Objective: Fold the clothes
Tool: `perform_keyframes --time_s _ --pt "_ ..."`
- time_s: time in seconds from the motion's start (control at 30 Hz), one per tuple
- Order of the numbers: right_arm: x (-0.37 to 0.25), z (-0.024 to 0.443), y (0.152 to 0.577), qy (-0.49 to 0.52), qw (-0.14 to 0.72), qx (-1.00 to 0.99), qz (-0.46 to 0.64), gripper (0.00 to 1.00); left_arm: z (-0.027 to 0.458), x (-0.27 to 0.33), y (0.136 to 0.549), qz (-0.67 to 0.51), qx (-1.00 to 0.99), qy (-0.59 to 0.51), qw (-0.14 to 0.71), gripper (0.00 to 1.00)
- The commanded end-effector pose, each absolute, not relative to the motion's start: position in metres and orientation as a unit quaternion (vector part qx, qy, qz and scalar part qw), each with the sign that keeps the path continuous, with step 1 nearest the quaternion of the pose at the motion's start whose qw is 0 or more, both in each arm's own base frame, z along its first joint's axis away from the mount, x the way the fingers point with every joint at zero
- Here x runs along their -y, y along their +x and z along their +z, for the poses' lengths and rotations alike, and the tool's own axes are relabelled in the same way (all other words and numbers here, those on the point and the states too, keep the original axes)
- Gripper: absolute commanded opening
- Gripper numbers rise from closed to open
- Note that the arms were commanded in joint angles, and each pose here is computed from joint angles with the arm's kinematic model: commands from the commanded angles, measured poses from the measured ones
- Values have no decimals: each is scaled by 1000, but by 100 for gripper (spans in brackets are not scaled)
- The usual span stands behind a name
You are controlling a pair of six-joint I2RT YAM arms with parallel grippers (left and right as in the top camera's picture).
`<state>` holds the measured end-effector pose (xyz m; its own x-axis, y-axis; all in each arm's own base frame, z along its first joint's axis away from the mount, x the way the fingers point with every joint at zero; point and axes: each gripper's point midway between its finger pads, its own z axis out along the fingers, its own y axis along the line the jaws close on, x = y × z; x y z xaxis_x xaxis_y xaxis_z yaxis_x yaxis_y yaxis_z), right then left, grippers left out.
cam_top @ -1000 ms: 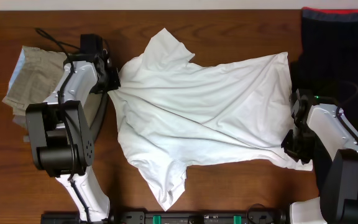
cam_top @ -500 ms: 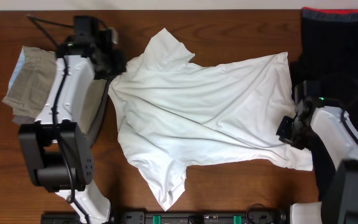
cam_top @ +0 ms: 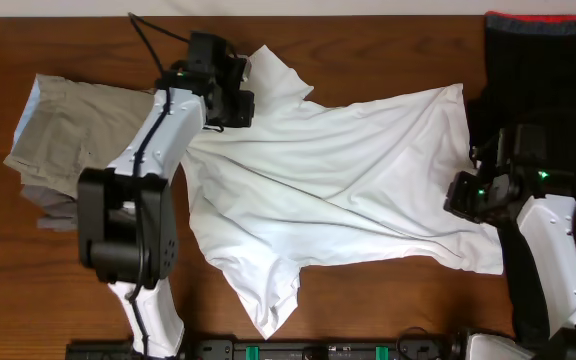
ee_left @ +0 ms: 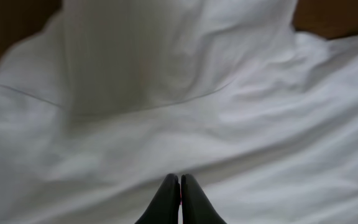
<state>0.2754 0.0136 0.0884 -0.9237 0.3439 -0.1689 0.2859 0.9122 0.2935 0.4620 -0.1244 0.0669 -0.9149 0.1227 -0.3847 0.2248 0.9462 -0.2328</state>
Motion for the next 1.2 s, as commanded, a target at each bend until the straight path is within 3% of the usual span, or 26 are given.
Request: perform_keyframes --time_s 0.0,0.33,0.6,0.83,1.17 --pt "-42 84 280 108 100 -974 171 1 51 124 463 -127 -972 96 175 6" --pt "-41 23 276 159 11 -977 140 1 3 120 475 -111 -975 98 165 6" --pt "-36 5 268 167 -23 -979 118 1 -12 86 513 -18 -973 31 229 6" --pt "-36 6 268 166 -23 -979 120 1 14 65 557 -21 -945 -70 319 6" --pt "-70 18 281 55 12 -972 226 9 82 66 593 -70 -930 -67 354 6"
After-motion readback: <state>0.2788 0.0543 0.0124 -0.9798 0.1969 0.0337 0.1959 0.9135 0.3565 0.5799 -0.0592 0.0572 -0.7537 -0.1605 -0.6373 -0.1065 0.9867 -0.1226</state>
